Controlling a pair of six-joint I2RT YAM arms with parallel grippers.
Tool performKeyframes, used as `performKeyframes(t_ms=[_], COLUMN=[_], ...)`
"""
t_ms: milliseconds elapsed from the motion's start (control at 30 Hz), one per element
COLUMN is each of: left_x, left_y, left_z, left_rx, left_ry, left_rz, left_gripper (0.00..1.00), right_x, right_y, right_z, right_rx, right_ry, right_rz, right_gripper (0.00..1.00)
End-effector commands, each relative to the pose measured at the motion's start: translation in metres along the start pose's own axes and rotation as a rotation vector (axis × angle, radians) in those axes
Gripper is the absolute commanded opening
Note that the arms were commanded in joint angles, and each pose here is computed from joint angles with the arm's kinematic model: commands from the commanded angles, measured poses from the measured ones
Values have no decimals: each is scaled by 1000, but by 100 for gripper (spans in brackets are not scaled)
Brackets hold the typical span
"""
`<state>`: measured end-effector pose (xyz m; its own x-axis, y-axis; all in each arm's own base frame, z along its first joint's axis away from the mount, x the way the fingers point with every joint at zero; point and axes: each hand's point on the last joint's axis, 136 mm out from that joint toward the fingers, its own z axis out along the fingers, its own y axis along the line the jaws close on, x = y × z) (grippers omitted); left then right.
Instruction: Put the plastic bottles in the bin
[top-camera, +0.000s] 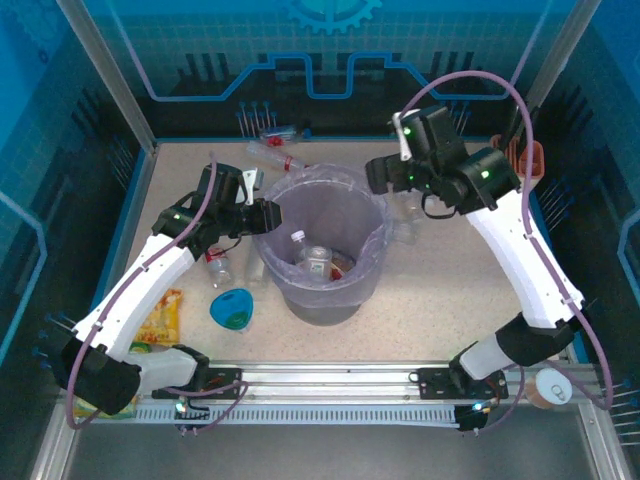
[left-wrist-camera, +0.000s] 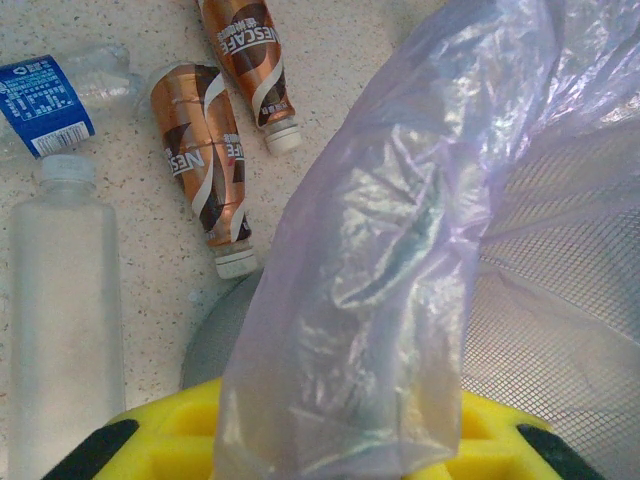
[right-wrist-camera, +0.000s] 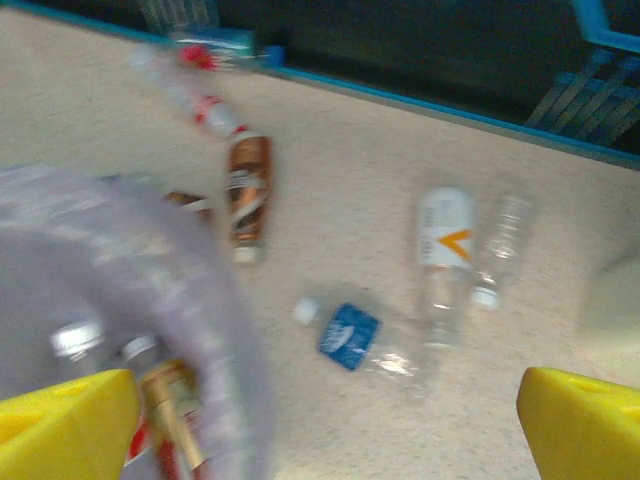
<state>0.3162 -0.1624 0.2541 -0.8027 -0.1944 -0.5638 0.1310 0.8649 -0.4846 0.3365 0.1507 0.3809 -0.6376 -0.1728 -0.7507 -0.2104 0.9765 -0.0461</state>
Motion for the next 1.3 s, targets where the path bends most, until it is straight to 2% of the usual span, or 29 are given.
performKeyframes(t_ms=[0, 100, 233, 533, 700, 900, 1100, 1267], left_x=[9, 9, 8, 10, 13, 14, 13, 13], left_y=[12, 11, 10, 12, 15, 15, 15, 15], left_z=[2, 2, 0, -2, -5, -2, 0, -1], left_rx=[-64, -62, -61, -66, -79, -78, -75, -78], left_ry=[34, 39, 39, 38, 41, 44, 45, 44], left_rz=[12, 13, 14, 11, 13, 8, 5, 7], left_gripper=[28, 28, 28, 28, 28, 28, 28, 28], right_x=[6, 12, 27, 58, 78, 96, 114, 127], right_y=[-44, -89, -133, -170, -184, -188, -188, -187], right_z=[42, 86, 147, 255, 286, 313, 332, 348], right_rx=[84, 173, 210, 278, 307, 254, 201, 183], right_ry=[65, 112, 181, 294, 339, 372, 415, 450], right_rz=[45, 114, 240, 333, 381, 437, 491, 504], right_gripper=[97, 95, 91, 80, 75, 72, 79, 78])
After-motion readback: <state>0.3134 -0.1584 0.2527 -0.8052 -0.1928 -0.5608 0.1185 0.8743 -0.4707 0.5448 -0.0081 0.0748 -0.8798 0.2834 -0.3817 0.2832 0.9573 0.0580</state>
